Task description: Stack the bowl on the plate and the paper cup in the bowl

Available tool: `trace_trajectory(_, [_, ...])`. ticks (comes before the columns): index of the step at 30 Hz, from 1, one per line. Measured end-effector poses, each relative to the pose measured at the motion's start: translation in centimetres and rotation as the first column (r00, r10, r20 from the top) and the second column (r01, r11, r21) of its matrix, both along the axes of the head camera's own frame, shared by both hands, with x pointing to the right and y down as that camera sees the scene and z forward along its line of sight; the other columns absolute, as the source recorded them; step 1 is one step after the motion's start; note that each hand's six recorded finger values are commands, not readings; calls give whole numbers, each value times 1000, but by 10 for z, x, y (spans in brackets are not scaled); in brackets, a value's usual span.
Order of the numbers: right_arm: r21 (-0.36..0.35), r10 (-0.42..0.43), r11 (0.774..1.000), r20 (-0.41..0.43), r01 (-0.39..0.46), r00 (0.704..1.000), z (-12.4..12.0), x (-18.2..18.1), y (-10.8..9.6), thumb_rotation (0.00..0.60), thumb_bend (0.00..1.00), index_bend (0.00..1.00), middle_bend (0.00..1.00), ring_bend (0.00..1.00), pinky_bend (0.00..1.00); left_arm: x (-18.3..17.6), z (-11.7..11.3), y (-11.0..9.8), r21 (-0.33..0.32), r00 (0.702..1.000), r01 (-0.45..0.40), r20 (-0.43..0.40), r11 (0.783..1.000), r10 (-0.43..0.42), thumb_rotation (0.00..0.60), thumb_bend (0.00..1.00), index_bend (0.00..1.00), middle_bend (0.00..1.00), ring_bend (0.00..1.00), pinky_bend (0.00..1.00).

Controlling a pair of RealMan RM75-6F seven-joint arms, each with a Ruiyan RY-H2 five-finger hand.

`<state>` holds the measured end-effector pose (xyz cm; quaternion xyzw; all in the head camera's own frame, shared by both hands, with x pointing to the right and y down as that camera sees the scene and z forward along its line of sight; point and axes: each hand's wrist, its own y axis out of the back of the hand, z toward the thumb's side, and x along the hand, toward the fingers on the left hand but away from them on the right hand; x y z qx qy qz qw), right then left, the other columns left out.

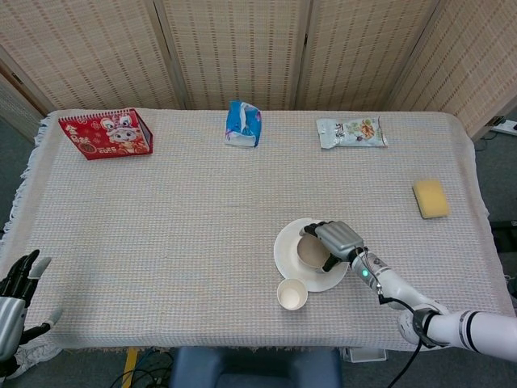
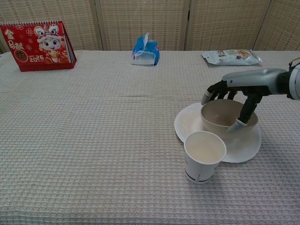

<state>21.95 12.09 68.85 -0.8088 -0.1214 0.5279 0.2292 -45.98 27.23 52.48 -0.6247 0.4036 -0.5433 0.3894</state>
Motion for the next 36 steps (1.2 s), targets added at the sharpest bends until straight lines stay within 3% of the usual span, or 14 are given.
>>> trace_trajectory(3, [-11,-5,1000,-8,5,1000,3,-1,0,600,120,8,27,52,99,-1,0,0,1,1000,2,-1,1000,-2,600,276,0,40,0,285])
trace_trajectory(6, [-18,-5,1000,-5,5,1000,2,-2,0,600,79,0,0,0,4,-2,-1,-1,3,1000,5,-2,1000,-5,600,277,0,40,0,285])
trace_trajectory(15, [-5,3,1000,10,-3,1000,-17,4,-6,600,65,0,0,0,0,-1,1,-1,-1,1000,2,4,1000,-2,600,276,0,40,0,285])
trace_trajectory(23, [17,-2,1000,48,1,999,-54,11,-6,600,65,0,0,0,0,2,4,0,-5,1000,-5,18,1000,5,600,276,0,40,0,285])
trace_trajectory(31, [-4,-83,996,99,84,992,-84,5,16,600,65,0,0,0,0,7,7,2,-12,999,-15,28,1000,15,600,276,0,39,0,285])
trace_trajectory(36, [-39,-151,987,146,159,978,-85,-16,36,600,65,38,0,0,0,8,6,2,-7,1000,-16,22,1000,16,600,276,0,39,0,285])
